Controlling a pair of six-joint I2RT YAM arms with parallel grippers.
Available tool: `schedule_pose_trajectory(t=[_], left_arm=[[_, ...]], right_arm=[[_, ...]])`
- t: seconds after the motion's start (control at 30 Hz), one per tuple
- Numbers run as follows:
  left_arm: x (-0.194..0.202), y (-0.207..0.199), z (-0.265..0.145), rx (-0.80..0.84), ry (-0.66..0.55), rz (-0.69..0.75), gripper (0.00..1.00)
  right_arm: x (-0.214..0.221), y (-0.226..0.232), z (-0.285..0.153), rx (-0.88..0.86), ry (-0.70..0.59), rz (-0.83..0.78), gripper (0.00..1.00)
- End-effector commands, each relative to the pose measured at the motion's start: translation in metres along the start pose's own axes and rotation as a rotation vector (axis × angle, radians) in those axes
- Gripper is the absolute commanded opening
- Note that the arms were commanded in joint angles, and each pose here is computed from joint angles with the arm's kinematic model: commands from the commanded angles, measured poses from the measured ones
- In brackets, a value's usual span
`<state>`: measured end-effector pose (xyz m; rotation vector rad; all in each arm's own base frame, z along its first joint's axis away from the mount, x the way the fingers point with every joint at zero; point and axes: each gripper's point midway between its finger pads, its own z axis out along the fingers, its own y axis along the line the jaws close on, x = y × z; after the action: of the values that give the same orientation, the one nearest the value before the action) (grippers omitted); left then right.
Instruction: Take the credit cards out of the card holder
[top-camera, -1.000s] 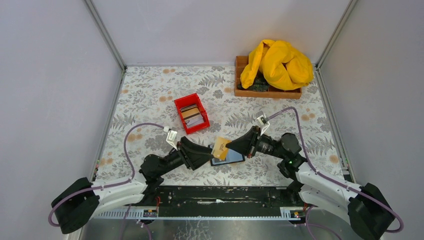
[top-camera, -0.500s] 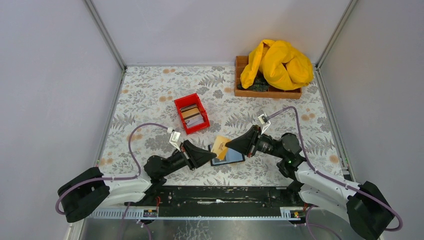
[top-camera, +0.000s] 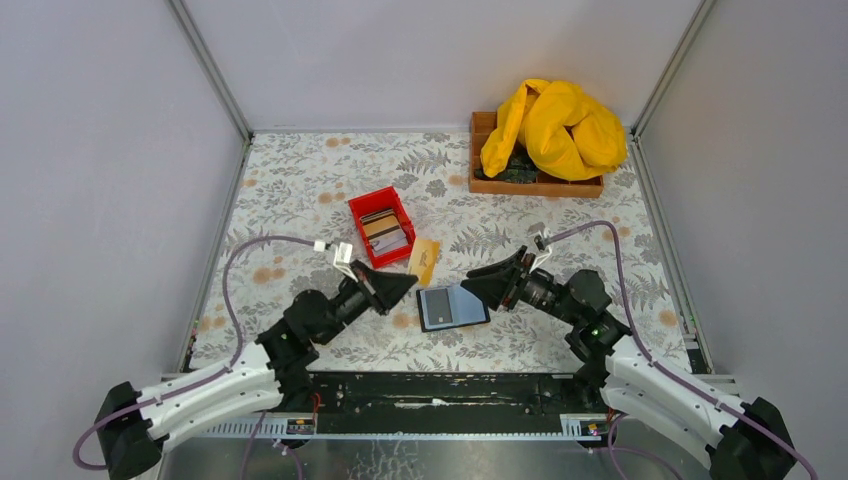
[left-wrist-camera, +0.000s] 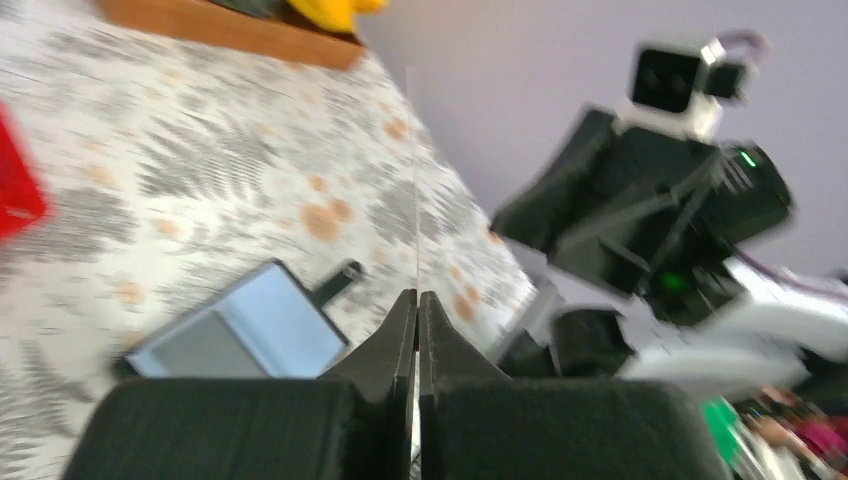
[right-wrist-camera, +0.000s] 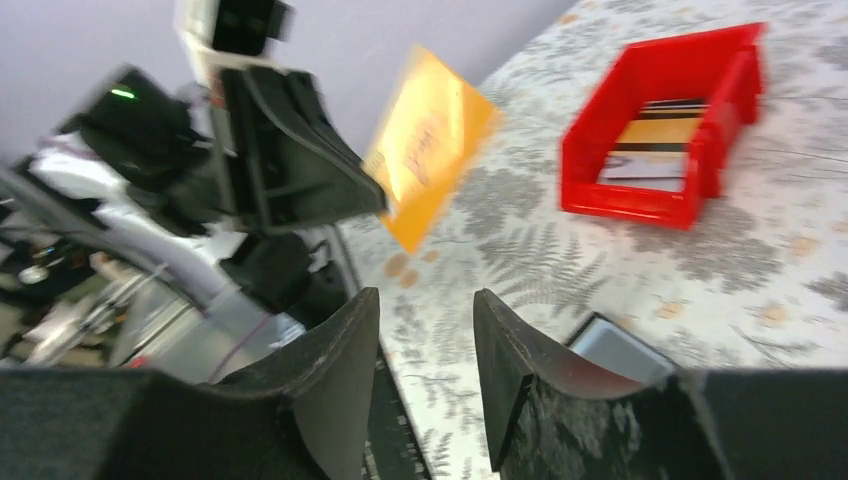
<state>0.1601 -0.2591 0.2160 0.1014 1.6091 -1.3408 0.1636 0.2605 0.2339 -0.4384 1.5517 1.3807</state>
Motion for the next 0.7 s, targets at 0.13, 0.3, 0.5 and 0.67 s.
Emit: schedule_pose_trajectory(t=[0.13,0.3,0.5,0.67], left_arm=[[-0.051,0.096,-0.016,-0.688,0.048,0.266,0.0],[-0.081,0.151,-0.021,-0.915,-0.006,0.062,0.0],[-0.09,0.151,0.028,-0.75,0.086,0.109,0.0],[-0.096,0.163,0.055,-0.724,0.242,0.206,0.0]], right_arm=[[0.012,-0.062,-0.008,0.283,0.037,-0.108,0.47],[0.029,-0.082,-0.009,0.339,0.087,-0.121,0.46],[0.046,-0.095,-0.012,0.365,0.144,-0.127,0.45],[0.047,-0.097,-0.014,0.377,0.142,-0.13,0.45]])
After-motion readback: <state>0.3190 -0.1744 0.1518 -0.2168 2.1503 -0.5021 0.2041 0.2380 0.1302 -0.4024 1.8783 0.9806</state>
